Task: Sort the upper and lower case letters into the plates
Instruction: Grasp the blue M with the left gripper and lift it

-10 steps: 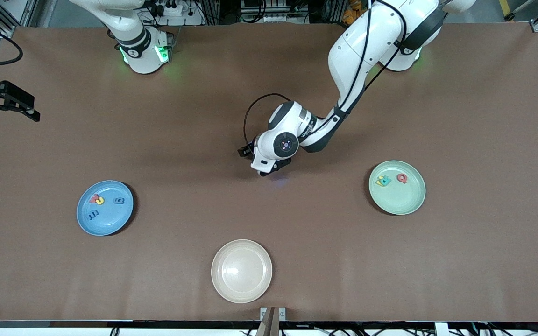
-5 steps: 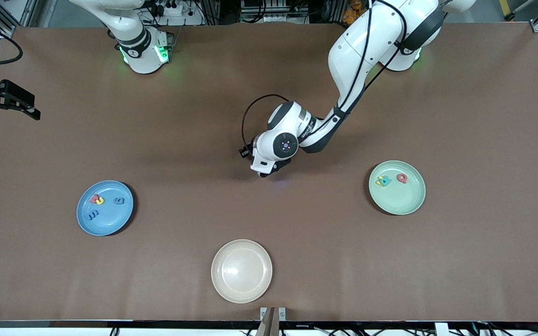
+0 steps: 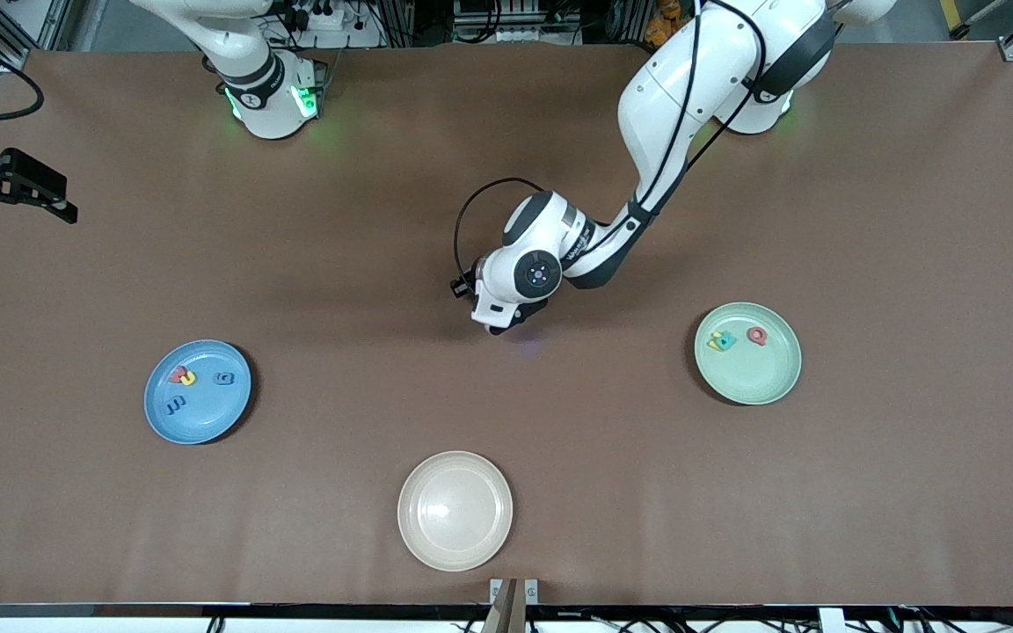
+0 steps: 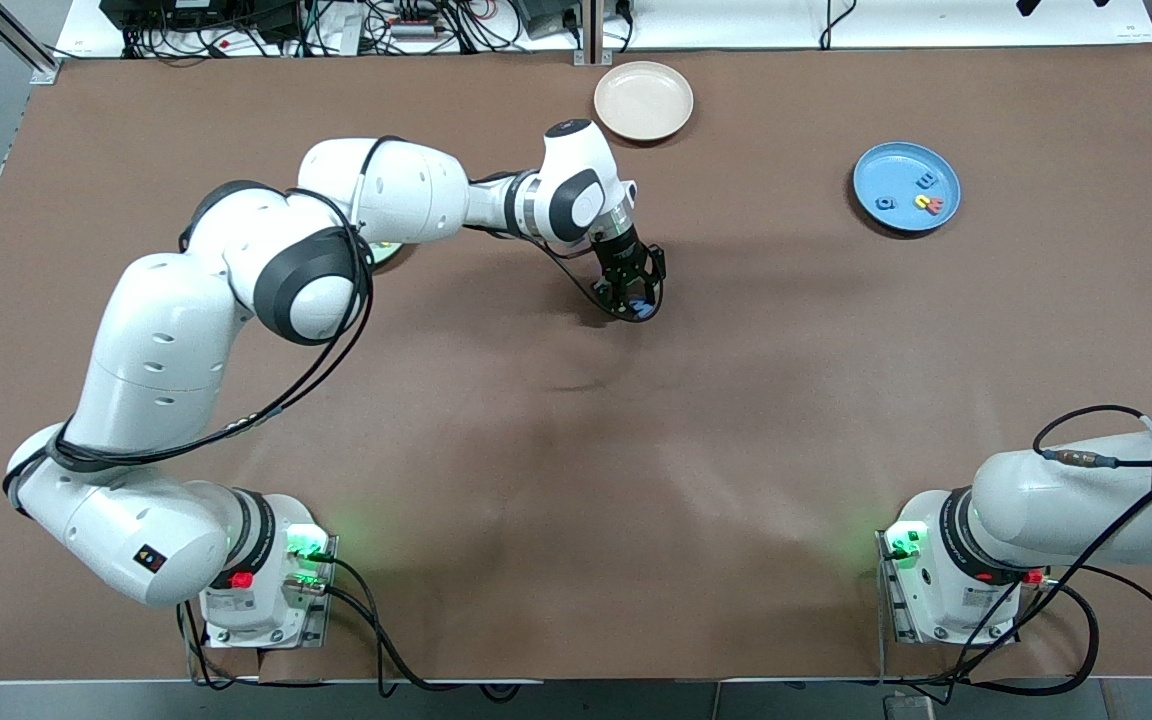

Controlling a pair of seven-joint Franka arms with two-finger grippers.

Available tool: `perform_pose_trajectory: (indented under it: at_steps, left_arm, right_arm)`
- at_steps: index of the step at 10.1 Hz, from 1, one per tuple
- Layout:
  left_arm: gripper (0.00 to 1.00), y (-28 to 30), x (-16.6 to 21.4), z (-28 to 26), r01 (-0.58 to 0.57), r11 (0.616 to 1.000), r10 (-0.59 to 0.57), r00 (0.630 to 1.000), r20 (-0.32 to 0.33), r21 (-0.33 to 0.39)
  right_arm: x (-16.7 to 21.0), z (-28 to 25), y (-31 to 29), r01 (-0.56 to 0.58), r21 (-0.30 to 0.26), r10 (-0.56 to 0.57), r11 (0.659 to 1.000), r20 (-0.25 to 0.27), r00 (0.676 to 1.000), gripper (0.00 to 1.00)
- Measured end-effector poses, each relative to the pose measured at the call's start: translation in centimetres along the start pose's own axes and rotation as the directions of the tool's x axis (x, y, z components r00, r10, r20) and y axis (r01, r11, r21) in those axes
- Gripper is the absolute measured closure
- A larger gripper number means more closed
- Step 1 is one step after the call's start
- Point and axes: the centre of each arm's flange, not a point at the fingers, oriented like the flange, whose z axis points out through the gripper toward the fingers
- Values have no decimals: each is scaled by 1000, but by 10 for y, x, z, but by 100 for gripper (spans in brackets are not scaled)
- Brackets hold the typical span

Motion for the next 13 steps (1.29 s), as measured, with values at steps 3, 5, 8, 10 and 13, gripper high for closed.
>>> perform_pose_trajectory:
  at_steps: [3, 5, 8, 10, 13]
  left_arm:
    - [60, -2, 4, -2, 8, 1000, -9, 1000, 11, 21]
    - [60, -6, 14, -9, 23, 998, -24, 999, 27, 53]
    - [60, -8, 21, -13, 31, 997, -33, 999, 32, 65]
    - [60, -10, 22, -15, 33, 996, -36, 999, 40, 80]
    - [60, -7, 29, -28, 38, 996, -42, 998, 48, 78]
  right_arm:
    - [0, 0, 0, 0, -1, 0, 1000, -2, 1000, 0]
    - [0, -1, 0, 0, -2, 0, 1000, -5, 1000, 0]
    - [1, -1, 0, 0, -2, 0, 1000, -8, 1000, 0]
    - [0, -1, 1, -1, -3, 1, 1000, -7, 1000, 0]
    - [-1, -1, 10, -17, -3, 17, 1000, -6, 1000, 0]
